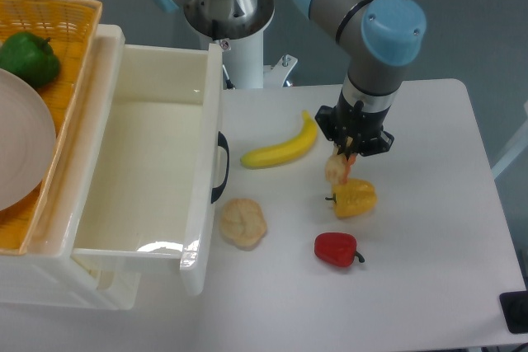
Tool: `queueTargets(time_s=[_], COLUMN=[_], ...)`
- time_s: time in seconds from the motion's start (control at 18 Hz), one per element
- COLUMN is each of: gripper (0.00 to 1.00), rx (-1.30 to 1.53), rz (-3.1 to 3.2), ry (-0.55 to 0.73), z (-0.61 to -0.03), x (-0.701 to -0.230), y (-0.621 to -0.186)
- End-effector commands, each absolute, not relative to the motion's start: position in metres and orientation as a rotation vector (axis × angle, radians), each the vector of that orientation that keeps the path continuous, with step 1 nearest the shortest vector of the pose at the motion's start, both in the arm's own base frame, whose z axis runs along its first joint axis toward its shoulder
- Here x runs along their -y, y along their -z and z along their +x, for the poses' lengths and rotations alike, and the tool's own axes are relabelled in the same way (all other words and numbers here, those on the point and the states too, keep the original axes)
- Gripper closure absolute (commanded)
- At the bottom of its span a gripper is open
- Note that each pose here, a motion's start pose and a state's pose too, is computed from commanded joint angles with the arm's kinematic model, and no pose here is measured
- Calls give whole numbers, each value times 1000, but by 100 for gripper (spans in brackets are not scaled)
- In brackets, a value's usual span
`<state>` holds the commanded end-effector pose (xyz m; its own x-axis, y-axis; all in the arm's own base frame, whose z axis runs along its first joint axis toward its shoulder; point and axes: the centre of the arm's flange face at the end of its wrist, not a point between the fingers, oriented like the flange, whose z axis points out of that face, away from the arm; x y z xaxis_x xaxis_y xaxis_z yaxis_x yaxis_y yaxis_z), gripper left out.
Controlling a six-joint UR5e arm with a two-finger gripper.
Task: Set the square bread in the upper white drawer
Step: 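Close the gripper on the square bread slice and lift it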
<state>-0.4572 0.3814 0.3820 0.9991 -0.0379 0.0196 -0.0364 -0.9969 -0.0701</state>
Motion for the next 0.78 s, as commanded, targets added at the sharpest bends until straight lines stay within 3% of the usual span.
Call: queueTargets(time_s=[0.78], gripper=[100], rx=[28], rz=[-3055], ry=[-1], z=[-463], x=[-387], y=[-404])
